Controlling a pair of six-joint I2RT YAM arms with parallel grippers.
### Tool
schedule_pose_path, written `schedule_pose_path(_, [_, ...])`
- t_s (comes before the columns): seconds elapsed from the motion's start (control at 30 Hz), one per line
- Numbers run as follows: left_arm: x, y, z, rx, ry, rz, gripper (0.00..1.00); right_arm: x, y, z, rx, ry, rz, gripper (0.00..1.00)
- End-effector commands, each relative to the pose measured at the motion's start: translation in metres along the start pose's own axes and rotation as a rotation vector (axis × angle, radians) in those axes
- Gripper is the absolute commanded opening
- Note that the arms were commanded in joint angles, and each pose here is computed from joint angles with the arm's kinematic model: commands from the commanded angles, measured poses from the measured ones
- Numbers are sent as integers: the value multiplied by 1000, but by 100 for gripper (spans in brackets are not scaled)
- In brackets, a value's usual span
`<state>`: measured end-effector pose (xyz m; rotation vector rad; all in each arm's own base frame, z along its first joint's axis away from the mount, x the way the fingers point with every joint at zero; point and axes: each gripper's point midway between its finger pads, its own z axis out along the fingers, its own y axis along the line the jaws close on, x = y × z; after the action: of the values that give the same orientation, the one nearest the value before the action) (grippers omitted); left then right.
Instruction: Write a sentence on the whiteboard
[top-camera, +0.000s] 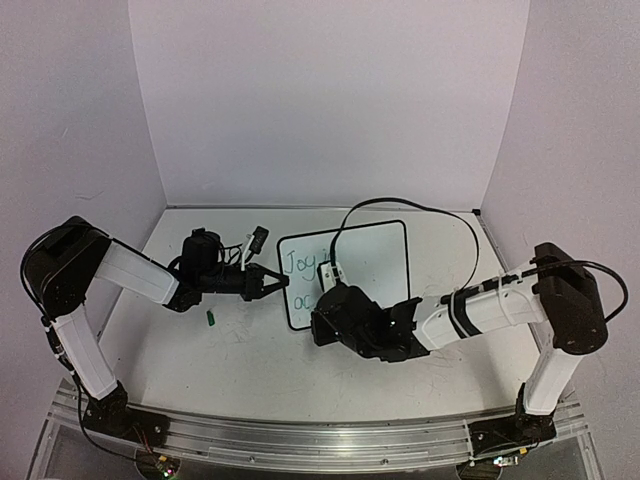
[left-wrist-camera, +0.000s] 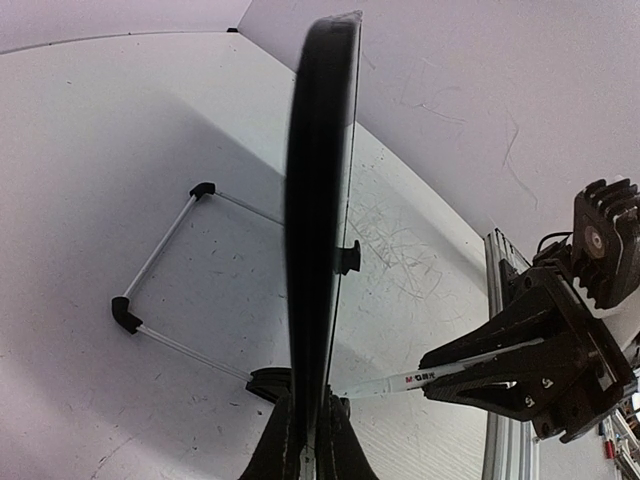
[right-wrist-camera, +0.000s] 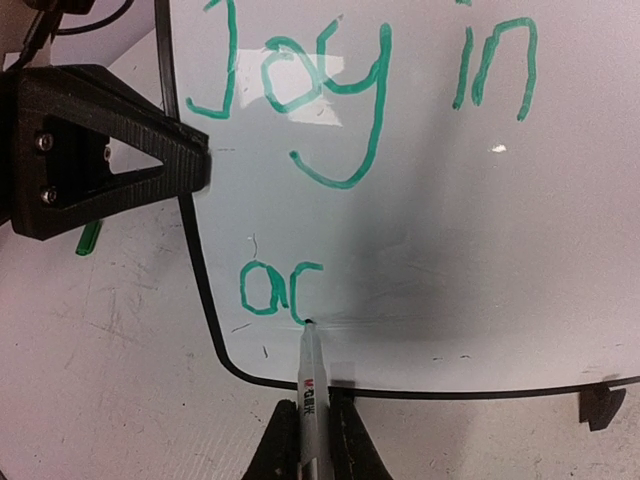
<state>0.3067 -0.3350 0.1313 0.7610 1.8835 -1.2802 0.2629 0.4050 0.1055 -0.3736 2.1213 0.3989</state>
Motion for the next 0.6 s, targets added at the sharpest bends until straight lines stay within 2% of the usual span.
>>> schedule_pose_path(0.0, [-14,-12,1,29,-26,58,0,-26,-6,-7,46,-72,11,0])
schedule_pose_path(0.2, [-13,-12,1,29,-25,58,0,-34,0,-21,-29,-94,31,0])
schedule_pose_path(0.57, [-13,-12,1,29,-24,58,0,-48,-5,-15,18,-132,22,0])
